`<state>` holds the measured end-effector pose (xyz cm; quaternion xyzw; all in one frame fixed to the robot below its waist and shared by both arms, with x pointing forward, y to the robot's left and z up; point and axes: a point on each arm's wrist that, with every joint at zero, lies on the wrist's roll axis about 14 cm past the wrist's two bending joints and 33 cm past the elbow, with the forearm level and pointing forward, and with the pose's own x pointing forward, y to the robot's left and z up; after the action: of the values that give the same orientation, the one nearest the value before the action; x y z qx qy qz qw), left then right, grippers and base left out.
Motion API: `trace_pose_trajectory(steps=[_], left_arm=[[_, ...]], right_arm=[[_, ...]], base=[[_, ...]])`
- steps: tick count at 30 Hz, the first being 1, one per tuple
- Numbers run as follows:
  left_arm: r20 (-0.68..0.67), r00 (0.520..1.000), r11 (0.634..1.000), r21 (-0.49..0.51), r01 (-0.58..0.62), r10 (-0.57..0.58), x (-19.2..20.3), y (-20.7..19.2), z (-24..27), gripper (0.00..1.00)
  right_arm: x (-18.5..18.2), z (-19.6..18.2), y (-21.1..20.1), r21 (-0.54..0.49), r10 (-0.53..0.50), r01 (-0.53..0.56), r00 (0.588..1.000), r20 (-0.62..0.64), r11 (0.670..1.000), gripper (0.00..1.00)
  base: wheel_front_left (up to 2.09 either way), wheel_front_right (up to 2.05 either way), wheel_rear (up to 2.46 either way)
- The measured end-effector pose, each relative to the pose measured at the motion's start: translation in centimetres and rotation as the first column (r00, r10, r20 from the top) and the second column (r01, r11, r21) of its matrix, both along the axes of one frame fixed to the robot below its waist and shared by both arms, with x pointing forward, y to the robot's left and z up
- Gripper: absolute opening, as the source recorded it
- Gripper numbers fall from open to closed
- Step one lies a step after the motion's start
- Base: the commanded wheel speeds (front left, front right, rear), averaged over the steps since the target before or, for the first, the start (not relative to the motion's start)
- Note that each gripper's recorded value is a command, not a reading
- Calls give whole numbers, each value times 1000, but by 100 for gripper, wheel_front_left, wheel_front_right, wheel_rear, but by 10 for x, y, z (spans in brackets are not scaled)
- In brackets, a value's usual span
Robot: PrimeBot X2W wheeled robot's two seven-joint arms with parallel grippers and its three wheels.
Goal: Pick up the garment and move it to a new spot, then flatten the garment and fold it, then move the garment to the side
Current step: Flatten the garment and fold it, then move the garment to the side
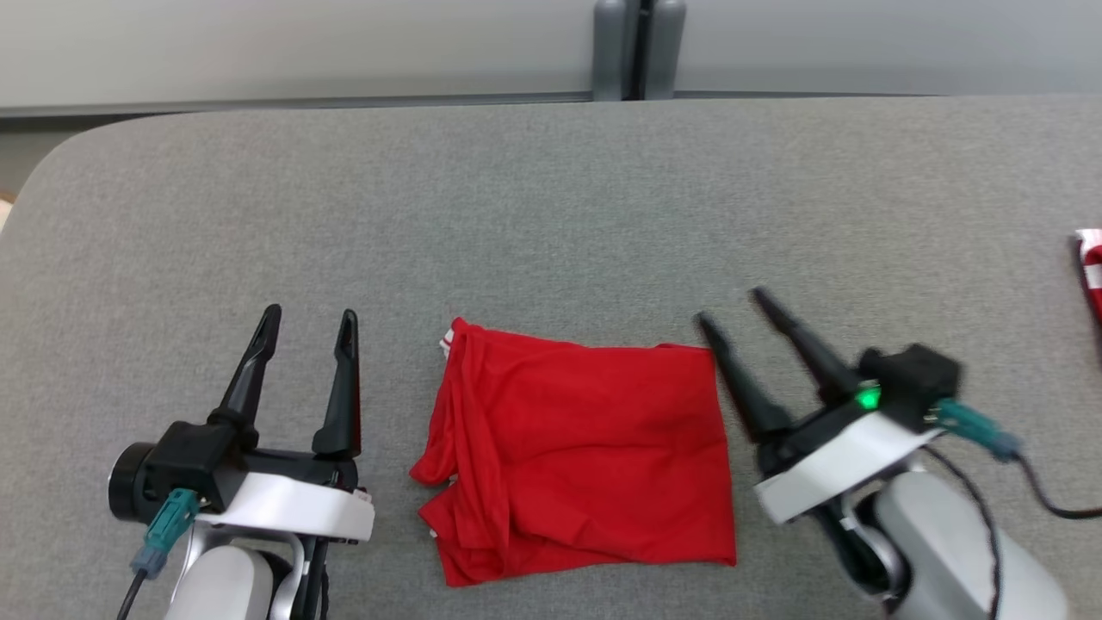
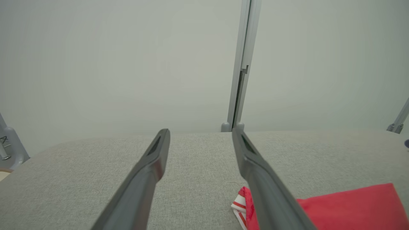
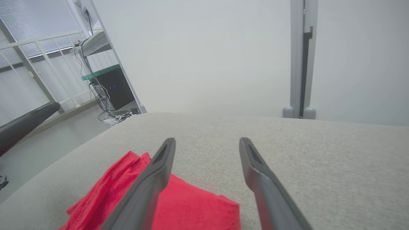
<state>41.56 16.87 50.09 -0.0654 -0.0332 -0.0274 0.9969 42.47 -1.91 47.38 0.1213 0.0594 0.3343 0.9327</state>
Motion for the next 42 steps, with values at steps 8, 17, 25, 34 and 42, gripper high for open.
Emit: trace_pose_trajectory(steps=[8, 17, 25, 34, 42], left_arm=[[21, 1000, 1000, 5, 5, -5, -9, 2, 8, 100], [12, 1000, 999, 26, 21, -21, -32, 0, 8, 100], [3, 1000, 999, 35, 20, -21, -54, 2, 10, 100], [5, 1000, 999, 39, 1, -2, -61, 6, 15, 100], [-4, 1000, 999, 41, -10, 11, -62, 8, 14, 100]], right_arm=[[4, 39, -106, 8, -337, 340, 929, 153, 940, 100], [-35, 53, -152, -43, -459, 472, 872, 172, 880, 100], [-66, 57, -156, -47, -482, 493, 863, 149, 869, 100], [-74, 62, -154, -51, -482, 493, 864, 147, 869, 100], [-72, 62, -153, -56, -477, 490, 865, 152, 870, 100]], base=[[0, 0, 0], [0, 0, 0], [0, 0, 0], [0, 0, 0], [0, 0, 0]])
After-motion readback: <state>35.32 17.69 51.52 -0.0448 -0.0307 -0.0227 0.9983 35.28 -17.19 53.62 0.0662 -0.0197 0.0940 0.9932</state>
